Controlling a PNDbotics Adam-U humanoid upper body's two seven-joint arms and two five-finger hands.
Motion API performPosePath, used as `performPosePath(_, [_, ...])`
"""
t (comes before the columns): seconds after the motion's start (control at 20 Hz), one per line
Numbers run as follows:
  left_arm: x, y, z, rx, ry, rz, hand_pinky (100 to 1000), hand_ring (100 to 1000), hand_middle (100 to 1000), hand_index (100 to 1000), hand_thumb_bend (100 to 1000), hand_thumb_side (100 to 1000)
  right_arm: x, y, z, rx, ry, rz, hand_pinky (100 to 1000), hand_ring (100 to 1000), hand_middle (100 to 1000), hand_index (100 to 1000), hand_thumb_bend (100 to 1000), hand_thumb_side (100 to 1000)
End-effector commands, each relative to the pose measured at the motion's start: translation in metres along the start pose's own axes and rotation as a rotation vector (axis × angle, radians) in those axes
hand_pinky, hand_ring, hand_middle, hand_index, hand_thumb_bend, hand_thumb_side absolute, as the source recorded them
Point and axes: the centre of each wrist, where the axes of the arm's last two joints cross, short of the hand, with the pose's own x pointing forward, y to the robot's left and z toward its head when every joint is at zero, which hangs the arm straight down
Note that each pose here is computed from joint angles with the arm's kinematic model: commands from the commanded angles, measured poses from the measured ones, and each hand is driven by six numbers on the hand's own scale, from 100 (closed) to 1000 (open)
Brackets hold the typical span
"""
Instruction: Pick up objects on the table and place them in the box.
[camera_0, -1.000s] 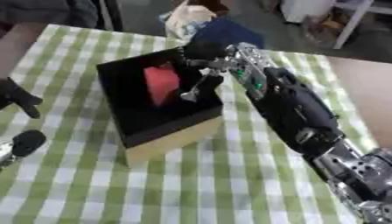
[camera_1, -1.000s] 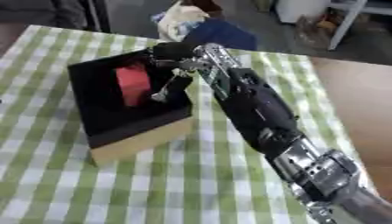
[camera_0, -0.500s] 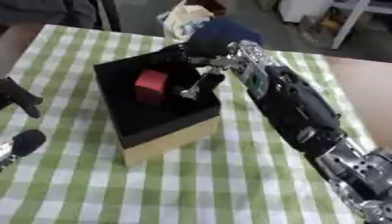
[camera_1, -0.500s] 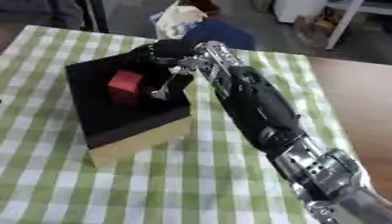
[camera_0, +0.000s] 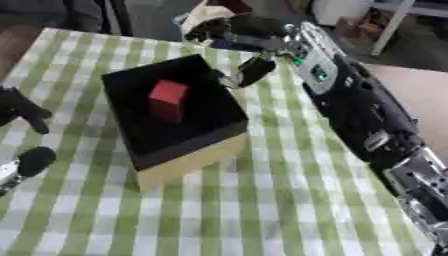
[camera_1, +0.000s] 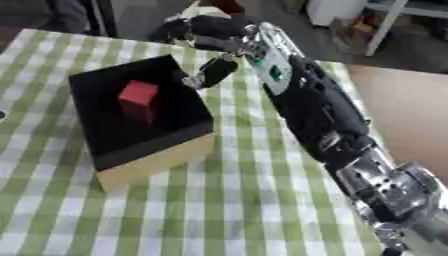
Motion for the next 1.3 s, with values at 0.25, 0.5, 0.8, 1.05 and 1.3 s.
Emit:
performPosePath(0.25, [0.004,0.011,0.003,0.019,0.007,-0.049,686,458,415,564,723,422,0.013,-0.057,0.054,-0.044,-0.021,0.159,815,868,931,977,274,506])
performPosePath(0.5, [0.004,0.013,0.005,0.026,0.013,-0.058,686,458,415,564,722,422,0.014,-0.055,0.085,-0.047,-0.014,0.174,821,872,935,975,243,549])
performPosePath(0.8, [0.003,0.014,0.006,0.032,0.021,-0.062,687,458,419,564,722,423,0.018,-0.053,0.112,-0.024,-0.001,0.184,821,876,944,974,267,573])
performPosePath(1.05, [0.002,0.014,0.007,0.034,0.023,-0.062,687,458,425,564,720,422,0.021,-0.05,0.126,-0.017,0.023,0.194,820,877,947,975,276,570])
performPosePath(1.3, [0.001,0.014,0.008,0.038,0.029,-0.063,687,457,426,563,720,422,0.021,-0.048,0.134,-0.013,0.047,0.198,820,877,949,975,275,573])
